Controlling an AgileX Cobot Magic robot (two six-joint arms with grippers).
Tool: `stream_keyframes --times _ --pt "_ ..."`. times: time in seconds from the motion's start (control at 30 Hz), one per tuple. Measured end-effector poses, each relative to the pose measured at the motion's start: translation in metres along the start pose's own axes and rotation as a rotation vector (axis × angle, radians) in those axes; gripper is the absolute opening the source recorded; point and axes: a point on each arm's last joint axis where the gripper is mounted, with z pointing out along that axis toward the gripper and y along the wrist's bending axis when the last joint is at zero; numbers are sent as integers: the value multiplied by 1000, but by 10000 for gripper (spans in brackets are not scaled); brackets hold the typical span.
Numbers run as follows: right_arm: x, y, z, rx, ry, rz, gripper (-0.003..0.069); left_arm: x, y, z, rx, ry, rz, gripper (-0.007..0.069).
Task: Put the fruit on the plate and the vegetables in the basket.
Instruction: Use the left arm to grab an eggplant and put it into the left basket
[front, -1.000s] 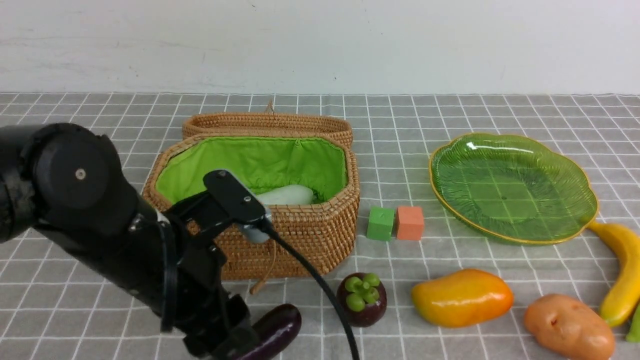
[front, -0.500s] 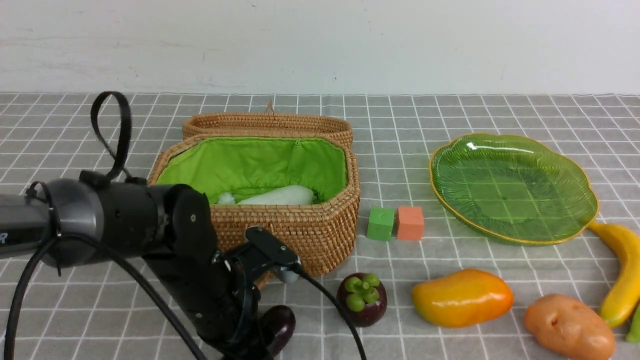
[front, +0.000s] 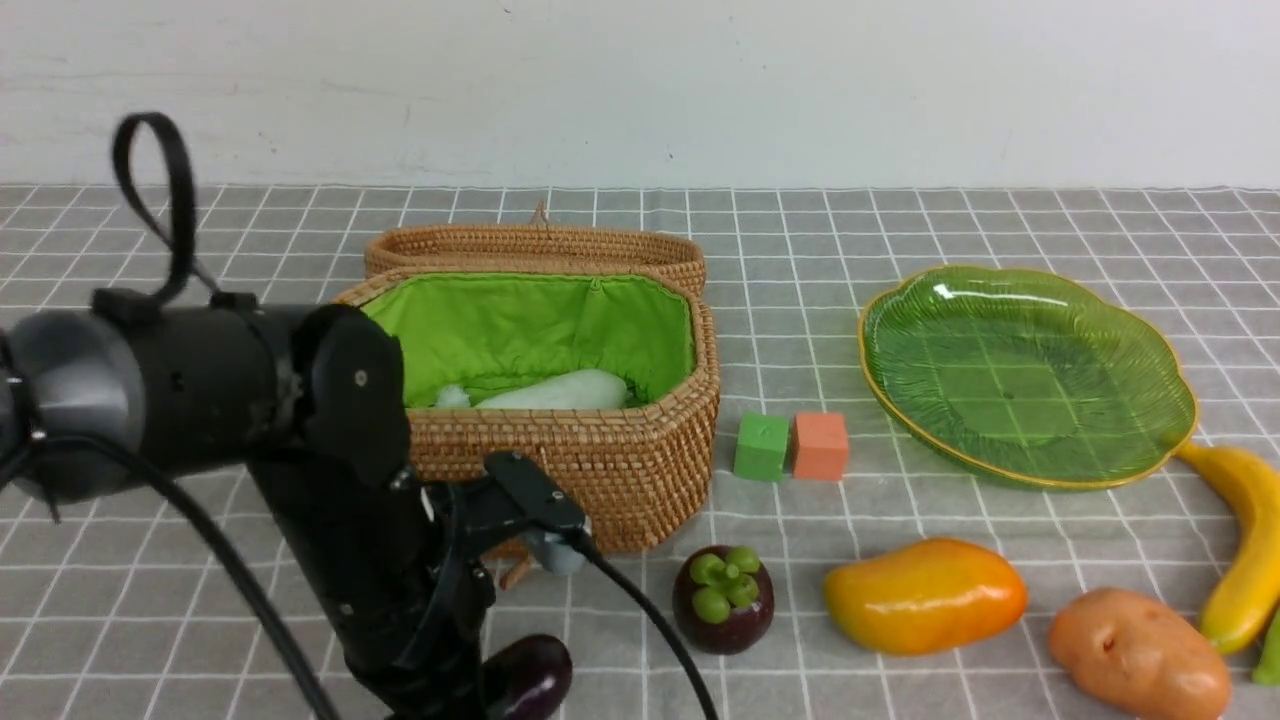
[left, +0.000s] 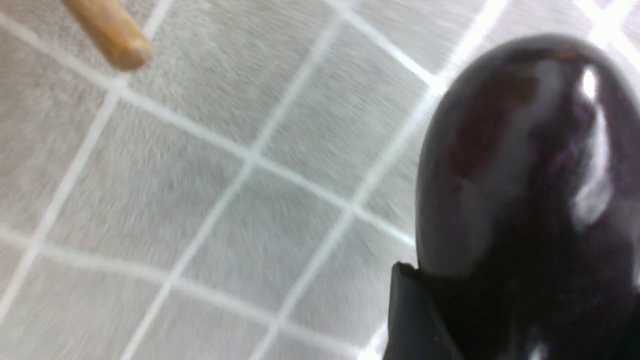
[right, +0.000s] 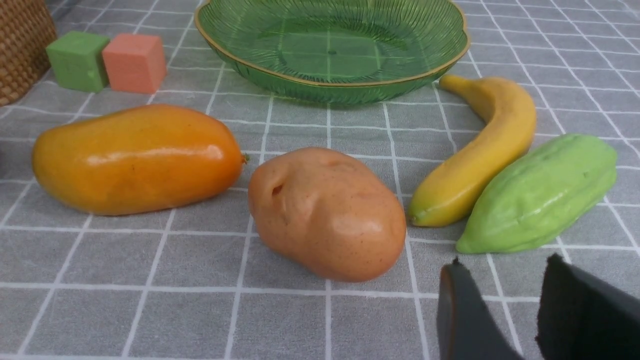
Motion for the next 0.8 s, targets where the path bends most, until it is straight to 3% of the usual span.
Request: stream_keyframes --times 0.1,0.2,0.33,0.37,0.43,0.5,0.63,0.8 --pt "0 0 0 0 0 0 241 4 -6 -25 -62 -51 60 388" --pt "0 0 0 0 0 0 241 4 -12 -62 -199 -182 141 388" --pt "0 0 0 0 0 0 241 -4 -10 -101 -417 -372 228 388" --pt "0 0 0 0 0 0 241 -11 -6 -114 -538 -461 273 388" --pt "0 0 0 0 0 0 241 -16 -2 -120 -613 -505 304 388" --pt "0 0 0 0 0 0 241 -32 11 -122 -754 -599 367 388" --pt "0 0 0 0 0 0 241 -54 29 -102 -824 -662 411 388" --pt "0 0 0 0 0 0 241 -72 47 -66 -820 -680 411 388"
